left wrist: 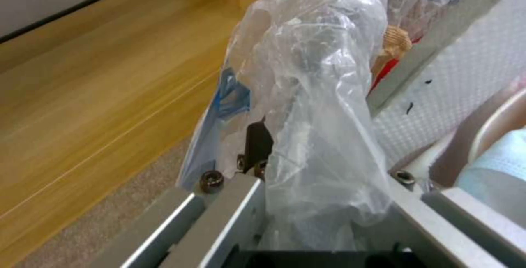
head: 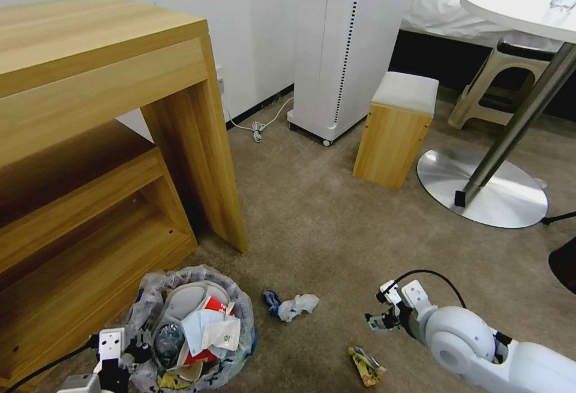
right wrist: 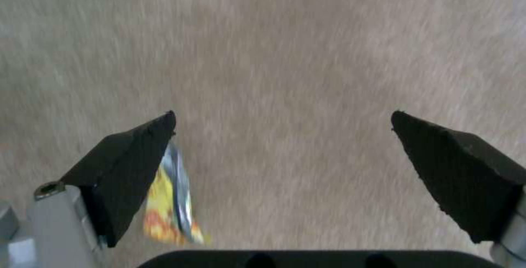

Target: Pick up the trash bin and place the garbage on the floor into it.

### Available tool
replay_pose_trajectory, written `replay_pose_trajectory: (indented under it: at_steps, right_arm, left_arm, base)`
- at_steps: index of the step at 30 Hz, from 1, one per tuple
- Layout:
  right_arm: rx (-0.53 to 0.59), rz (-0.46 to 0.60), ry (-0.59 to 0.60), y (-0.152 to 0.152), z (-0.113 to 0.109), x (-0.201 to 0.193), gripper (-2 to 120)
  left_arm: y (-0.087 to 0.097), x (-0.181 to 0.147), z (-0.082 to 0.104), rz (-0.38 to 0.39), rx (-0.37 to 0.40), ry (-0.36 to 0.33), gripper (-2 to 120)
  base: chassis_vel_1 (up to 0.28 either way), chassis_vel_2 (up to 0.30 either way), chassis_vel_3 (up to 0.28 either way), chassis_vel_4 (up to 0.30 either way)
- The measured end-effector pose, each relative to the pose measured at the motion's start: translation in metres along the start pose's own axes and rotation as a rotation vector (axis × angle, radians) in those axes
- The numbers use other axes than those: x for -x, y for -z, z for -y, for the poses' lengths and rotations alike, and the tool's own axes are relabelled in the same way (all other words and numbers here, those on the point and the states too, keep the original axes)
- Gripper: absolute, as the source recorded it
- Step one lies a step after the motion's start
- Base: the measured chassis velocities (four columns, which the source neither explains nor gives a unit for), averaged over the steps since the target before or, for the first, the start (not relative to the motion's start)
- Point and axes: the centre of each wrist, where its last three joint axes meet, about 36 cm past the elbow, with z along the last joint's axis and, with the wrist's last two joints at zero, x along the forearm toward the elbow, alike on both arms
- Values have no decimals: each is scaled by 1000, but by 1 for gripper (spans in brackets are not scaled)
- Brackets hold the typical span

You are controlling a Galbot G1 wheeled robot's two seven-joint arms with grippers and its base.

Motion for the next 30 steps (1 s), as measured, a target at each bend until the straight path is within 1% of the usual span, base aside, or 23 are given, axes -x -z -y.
replay_pose_trajectory:
  at_steps: [1,2,5,6,8,11,13,15,18,30]
  right_arm:
    - [-2,-22,-6,-7,-2,3,100]
    - [-2,-22,-6,-7,-2,3,100]
    - [4,-91,-28,-29,-18,15,100]
    - [4,-91,-28,-29,-18,15,100]
    - [23,-118,-35,-38,-28,25,100]
    - [30,-134,-32,-46,-34,34,100]
    - [42,-145,0,-54,-38,47,100]
    - [47,-145,8,-55,-39,49,100]
    - [69,-150,45,-59,-46,61,100]
    - [73,-137,55,-57,-57,74,100]
  left_arm:
    - [0,1,0,0,0,2,1]
    - [0,1,0,0,0,2,1]
    - [-2,2,0,-5,0,5,1]
    - [-2,2,0,-5,0,5,1]
    - [-5,2,1,-13,-2,3,1]
    - [-7,2,2,-18,-2,3,1]
    - [-9,2,3,-21,-2,5,1]
    - [-9,2,3,-21,-2,5,1]
    - [-9,2,2,-23,4,9,1]
    - [-13,1,2,-30,6,8,1]
  base:
    - [0,0,0,0]
    - [0,0,0,0]
    - [0,0,0,0]
    - [0,0,0,0]
    - [0,0,0,0]
    - [0,0,0,0]
    - [0,0,0,0]
    - [0,0,0,0]
    - [0,0,0,0]
    - [0,0,0,0]
